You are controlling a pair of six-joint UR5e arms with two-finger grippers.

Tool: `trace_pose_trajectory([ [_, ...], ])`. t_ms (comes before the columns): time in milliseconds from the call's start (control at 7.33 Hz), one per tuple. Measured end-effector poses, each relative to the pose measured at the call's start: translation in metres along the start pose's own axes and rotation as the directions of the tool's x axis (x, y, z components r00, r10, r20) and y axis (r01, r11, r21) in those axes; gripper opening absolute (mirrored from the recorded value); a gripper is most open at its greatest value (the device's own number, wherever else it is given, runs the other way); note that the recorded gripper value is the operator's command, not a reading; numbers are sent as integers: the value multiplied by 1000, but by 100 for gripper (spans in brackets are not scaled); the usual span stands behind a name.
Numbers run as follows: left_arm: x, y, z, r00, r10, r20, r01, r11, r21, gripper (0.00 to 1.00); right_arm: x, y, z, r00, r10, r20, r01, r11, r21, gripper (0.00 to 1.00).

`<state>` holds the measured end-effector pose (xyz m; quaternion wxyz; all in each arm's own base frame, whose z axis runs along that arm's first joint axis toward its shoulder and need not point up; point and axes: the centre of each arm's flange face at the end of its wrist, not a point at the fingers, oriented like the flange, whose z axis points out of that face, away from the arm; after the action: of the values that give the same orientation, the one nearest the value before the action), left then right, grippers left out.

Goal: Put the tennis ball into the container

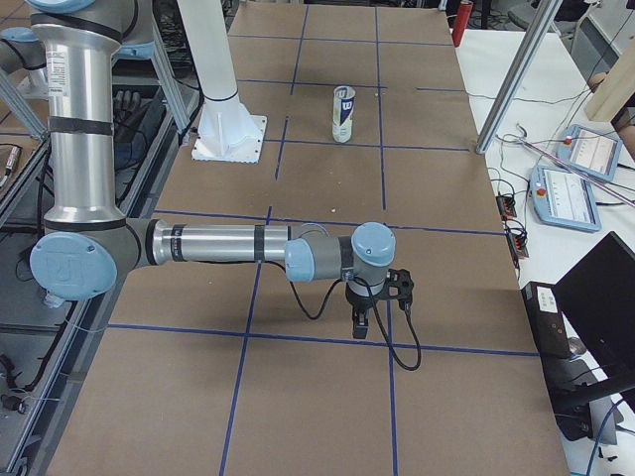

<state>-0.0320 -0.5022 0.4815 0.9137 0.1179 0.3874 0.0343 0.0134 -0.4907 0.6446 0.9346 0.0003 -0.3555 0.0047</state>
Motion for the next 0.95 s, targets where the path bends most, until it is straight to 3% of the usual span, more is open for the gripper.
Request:
trace_pose_trajectory([
  [545,197,-18,6,998,-21,-55,22,1000,14,100,0,0,0,1000,0,0,0,1000,0,100],
  [955,325,-32,57,998,-61,-32,60,997,-39,100,0,0,0,1000,0,0,0,1000,0,100],
])
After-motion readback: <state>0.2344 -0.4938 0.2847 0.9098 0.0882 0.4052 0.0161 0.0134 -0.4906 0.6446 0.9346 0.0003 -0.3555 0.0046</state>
